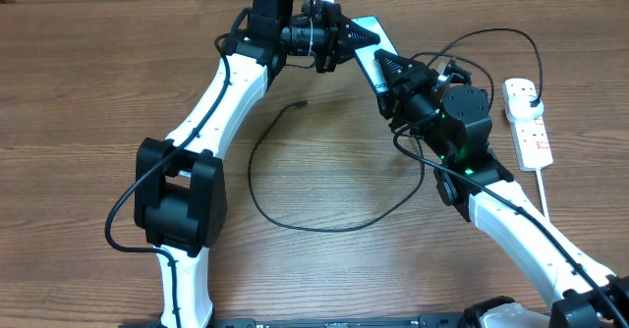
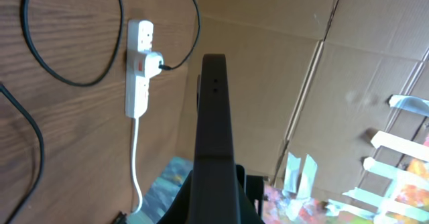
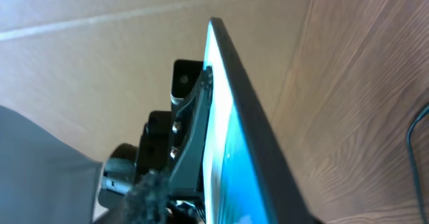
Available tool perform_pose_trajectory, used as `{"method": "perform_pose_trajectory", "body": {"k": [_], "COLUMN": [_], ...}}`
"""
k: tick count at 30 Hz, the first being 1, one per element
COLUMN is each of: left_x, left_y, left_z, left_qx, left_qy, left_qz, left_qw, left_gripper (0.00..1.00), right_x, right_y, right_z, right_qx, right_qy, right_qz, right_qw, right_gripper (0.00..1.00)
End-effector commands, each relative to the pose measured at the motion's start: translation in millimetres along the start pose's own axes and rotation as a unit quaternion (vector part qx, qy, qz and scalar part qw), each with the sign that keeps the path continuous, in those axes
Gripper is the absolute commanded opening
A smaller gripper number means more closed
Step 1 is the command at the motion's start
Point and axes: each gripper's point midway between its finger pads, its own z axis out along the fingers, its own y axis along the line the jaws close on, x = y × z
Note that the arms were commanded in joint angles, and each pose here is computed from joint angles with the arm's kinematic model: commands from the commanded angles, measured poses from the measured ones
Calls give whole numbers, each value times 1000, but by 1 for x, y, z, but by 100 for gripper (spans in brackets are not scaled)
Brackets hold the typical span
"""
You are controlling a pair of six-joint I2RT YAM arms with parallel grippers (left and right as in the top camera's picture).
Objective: Plug charger to phone and switch on socket
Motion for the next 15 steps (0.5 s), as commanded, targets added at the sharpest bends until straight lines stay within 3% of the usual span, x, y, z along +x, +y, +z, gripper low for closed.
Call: {"method": "perform_pose_trajectory", "body": {"k": [1,7,15], "left_x": [-1,-7,-24], "left_y": [-14,-1,54], "left_z": [-6,-15,-45], "left_qx": [9,-9,-105], "left_qy": [-5,-13,-53], "left_qz": [47,86,84], "left_qw": [999,996,989], "left_gripper": [4,4,4], "right_x": [6,3,-2], "right_y": [19,1,-47], "right_z": [-3,-3,-9], "right_qx": [-20,17,113], "right_qy": [8,3,0], "right_qz": [-9,-10,-78], "right_qw": [1000,1000,991], "right_gripper": [48,58,64]}}
